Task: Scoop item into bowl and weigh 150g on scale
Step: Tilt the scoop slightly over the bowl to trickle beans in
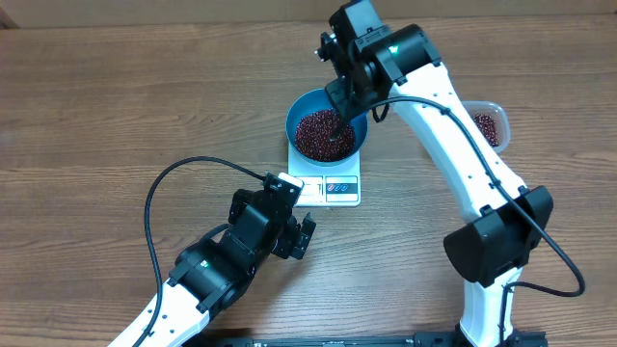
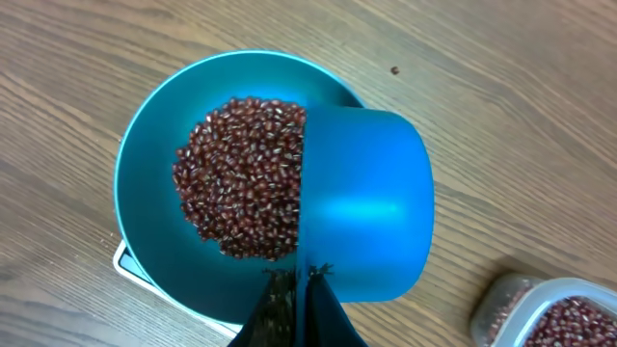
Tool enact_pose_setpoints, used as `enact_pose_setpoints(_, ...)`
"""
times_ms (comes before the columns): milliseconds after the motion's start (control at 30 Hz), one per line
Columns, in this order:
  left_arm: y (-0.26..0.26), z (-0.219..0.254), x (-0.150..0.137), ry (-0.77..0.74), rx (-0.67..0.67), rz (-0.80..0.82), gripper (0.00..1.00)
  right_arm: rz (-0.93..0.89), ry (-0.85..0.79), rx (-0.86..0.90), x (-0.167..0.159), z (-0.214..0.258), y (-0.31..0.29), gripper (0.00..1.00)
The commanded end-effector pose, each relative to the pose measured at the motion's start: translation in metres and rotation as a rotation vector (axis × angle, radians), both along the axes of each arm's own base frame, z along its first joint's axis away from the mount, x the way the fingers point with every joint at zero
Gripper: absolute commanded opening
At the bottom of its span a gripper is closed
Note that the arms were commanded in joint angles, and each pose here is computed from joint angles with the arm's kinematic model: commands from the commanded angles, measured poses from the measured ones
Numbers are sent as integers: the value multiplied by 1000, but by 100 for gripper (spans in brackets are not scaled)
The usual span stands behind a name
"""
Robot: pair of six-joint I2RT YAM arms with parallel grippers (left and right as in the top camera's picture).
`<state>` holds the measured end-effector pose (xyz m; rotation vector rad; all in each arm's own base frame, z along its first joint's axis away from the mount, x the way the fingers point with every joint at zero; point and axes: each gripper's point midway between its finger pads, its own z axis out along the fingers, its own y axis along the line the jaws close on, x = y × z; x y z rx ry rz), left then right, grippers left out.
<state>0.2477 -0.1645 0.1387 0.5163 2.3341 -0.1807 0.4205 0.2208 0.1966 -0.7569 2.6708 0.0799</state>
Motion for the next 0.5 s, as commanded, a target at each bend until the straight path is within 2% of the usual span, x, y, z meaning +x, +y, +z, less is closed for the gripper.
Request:
enact_pose_setpoints(0,2,-4,-1,6,7,18,100,8,-2,-8,-2,-2,5,4)
enact_pose_setpoints(467,2,-4,-1,7,8,18,99,19,28,-24,-5,-32,9,4)
